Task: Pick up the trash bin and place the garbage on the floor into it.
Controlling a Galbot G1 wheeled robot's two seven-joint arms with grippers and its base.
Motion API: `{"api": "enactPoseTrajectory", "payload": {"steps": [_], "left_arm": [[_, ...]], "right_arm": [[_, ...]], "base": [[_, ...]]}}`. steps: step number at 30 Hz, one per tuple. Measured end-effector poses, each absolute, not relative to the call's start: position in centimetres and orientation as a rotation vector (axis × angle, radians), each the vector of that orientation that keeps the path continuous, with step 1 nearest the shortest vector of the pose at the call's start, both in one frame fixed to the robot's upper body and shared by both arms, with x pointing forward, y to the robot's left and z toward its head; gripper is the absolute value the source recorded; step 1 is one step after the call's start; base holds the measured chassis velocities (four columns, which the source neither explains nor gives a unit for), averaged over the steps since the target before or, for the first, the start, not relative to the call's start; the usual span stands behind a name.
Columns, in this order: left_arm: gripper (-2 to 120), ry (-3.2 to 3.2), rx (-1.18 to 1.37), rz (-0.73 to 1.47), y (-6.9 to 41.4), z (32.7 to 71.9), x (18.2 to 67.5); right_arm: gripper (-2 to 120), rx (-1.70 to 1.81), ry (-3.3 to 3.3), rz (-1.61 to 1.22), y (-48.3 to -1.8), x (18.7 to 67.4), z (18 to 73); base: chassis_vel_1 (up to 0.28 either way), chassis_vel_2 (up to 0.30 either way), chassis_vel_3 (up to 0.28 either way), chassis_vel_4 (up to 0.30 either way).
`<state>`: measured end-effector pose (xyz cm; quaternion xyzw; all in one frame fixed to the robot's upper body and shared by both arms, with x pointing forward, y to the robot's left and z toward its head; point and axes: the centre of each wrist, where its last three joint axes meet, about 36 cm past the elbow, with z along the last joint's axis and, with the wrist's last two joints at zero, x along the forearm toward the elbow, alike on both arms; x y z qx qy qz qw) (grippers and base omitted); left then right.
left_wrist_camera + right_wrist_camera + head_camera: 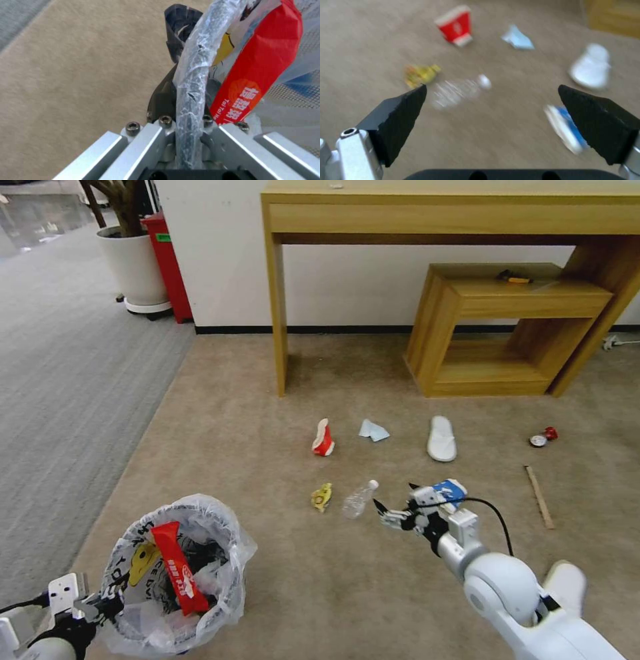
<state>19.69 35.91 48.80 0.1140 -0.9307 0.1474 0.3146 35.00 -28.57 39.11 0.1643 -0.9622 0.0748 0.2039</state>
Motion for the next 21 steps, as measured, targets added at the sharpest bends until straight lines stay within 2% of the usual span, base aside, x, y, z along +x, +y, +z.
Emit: {"api": "enactPoseTrajectory", "payload": {"steps": [14,16,21], "left_arm": [[0,-2.451,0.288,0.397,35.6,48.8,19.7],[0,-2.454,0.283,0.4,35.5,48.9,19.7],[0,-2.45,0.292,0.389,35.4,48.8,19.6]], "right_arm": [[100,0.287,-2.556,0.308,-35.9,29.8,32.6],[100,0.262,-2.522,0.302,-37.1,28.2,31.2],[100,0.219,-2.446,0.22,-38.5,24.8,27.9]], "base": [[-0.294,-0.302,0.306,0.305],[-0.167,-0.237,0.143,0.153],[-0.007,-0.021,0.015,0.037]]}}
